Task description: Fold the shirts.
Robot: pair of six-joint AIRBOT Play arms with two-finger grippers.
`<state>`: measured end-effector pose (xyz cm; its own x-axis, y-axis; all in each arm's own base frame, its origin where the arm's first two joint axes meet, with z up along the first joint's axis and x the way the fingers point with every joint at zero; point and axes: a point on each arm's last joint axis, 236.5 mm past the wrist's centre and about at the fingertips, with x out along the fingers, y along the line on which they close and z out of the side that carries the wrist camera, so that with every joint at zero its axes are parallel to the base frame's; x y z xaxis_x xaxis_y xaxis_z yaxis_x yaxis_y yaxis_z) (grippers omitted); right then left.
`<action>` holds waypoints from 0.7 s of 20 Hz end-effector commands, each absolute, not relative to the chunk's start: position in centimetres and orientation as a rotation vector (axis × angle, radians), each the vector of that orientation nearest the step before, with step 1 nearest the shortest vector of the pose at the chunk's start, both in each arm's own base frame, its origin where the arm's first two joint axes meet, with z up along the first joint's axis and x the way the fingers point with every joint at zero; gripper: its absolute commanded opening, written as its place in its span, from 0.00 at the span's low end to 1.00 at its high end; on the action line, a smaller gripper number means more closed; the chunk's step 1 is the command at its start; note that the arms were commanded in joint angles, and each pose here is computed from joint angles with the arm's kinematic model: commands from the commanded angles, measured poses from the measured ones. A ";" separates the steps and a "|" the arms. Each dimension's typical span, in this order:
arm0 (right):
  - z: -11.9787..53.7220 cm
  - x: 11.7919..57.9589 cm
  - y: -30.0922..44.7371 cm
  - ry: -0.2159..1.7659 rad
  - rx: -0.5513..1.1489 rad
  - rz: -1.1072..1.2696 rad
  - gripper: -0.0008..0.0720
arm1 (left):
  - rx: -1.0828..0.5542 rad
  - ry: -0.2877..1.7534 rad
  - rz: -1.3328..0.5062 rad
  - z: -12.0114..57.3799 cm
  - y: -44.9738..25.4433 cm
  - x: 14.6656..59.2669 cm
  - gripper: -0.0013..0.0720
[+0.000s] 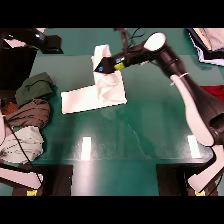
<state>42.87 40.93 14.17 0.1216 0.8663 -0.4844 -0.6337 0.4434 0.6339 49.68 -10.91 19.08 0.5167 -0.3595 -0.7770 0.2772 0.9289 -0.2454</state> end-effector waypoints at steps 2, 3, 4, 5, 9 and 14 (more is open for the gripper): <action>10.0 42.5 47.0 0.880 0.273 1.135 0.04 | -0.055 0.904 -0.362 22.2 -9.0 47.9 0.05; 9.1 42.0 48.4 0.868 0.261 1.146 0.04 | -0.055 0.904 -0.362 22.2 -9.0 47.7 0.05; 8.1 41.2 50.0 0.864 0.248 1.172 0.05 | -0.056 0.911 -0.363 22.1 -9.0 47.6 0.05; 7.6 40.1 51.7 0.851 0.227 1.221 0.23 | -0.057 0.915 -0.363 22.1 -9.0 47.6 0.05; 7.5 38.5 55.0 0.835 0.244 1.290 0.72 | -0.058 0.922 -0.367 22.0 -9.1 47.4 0.05; 5.4 42.1 42.8 0.989 0.161 1.132 0.71 | -0.055 0.937 -0.370 21.8 -9.1 47.1 0.05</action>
